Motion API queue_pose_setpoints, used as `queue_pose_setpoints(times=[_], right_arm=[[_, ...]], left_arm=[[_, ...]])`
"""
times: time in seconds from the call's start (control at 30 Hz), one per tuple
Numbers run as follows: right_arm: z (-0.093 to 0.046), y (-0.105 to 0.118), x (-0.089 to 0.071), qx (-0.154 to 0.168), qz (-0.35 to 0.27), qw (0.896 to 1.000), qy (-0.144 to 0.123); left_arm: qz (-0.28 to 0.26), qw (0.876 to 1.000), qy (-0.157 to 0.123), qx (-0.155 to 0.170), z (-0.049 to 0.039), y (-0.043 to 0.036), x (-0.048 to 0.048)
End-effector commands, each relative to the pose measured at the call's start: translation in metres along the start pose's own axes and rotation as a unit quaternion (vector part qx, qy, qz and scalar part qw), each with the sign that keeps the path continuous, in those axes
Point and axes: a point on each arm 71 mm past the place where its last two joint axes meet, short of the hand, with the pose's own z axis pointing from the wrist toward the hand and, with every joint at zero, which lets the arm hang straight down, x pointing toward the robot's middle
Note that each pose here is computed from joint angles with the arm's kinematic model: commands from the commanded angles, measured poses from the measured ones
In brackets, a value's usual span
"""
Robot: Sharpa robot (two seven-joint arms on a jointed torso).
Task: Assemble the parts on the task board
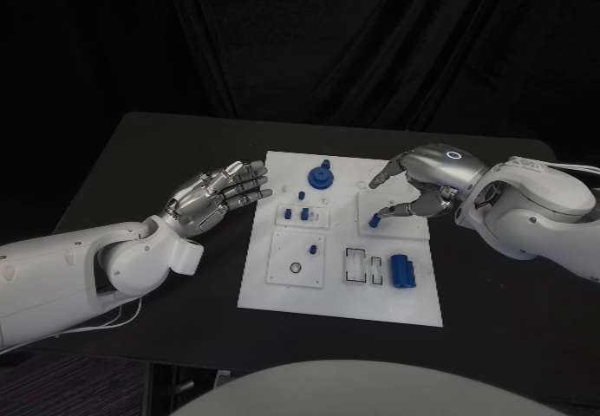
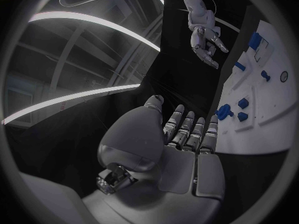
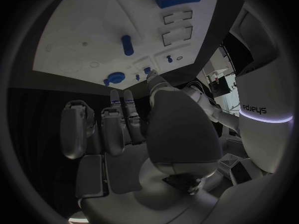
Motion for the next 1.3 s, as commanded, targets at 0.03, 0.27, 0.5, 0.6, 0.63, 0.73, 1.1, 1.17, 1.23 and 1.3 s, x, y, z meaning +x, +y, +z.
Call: queue_pose_setpoints(times=[0.03, 0.27, 0.5, 0.6, 0.63, 0.73, 1.1, 1.17, 1.23, 1.3], right_arm=[[-0.006, -0.011, 0.009, 0.037, 0.001, 0.999, 0.02], [-0.01, -0.018, 0.022, 0.055, 0.002, 0.997, 0.047], [-0.007, -0.014, 0.032, 0.047, 0.005, 0.997, 0.058], [-0.005, -0.012, 0.035, 0.039, 0.008, 0.997, 0.059], [-0.004, -0.011, 0.036, 0.037, 0.008, 0.998, 0.059], [-0.002, -0.009, 0.039, 0.033, 0.009, 0.997, 0.063], [0.008, -0.003, 0.048, 0.017, 0.011, 0.998, 0.067], [0.01, -0.002, 0.049, 0.015, 0.012, 0.998, 0.068], [0.011, -0.001, 0.05, 0.012, 0.012, 0.998, 0.068], [0.012, -0.001, 0.051, 0.01, 0.012, 0.998, 0.069]], left_arm=[[-0.006, 1.0, 0.001, 0.006, 0.0, 0.0013, 0.0007], [-0.01, 1.0, -0.002, 0.002, -0.0036, 0.0063, -0.0002], [-0.013, 1.0, -0.002, -0.001, -0.0049, 0.01, -0.0009], [-0.014, 1.0, -0.002, -0.002, -0.0054, 0.0111, -0.0011], [-0.014, 1.0, -0.002, -0.002, -0.0055, 0.0114, -0.0011], [-0.015, 1.0, -0.001, -0.002, -0.006, 0.0118, -0.0014], [-0.022, 1.0, 0.006, 0.014, -0.0068, 0.011, -0.0007], [-0.022, 1.0, 0.005, 0.013, -0.0069, 0.0111, -0.0011], [-0.022, 1.0, 0.005, 0.012, -0.0072, 0.0114, -0.0015], [-0.022, 1.0, 0.005, 0.011, -0.0073, 0.0118, -0.0018]])
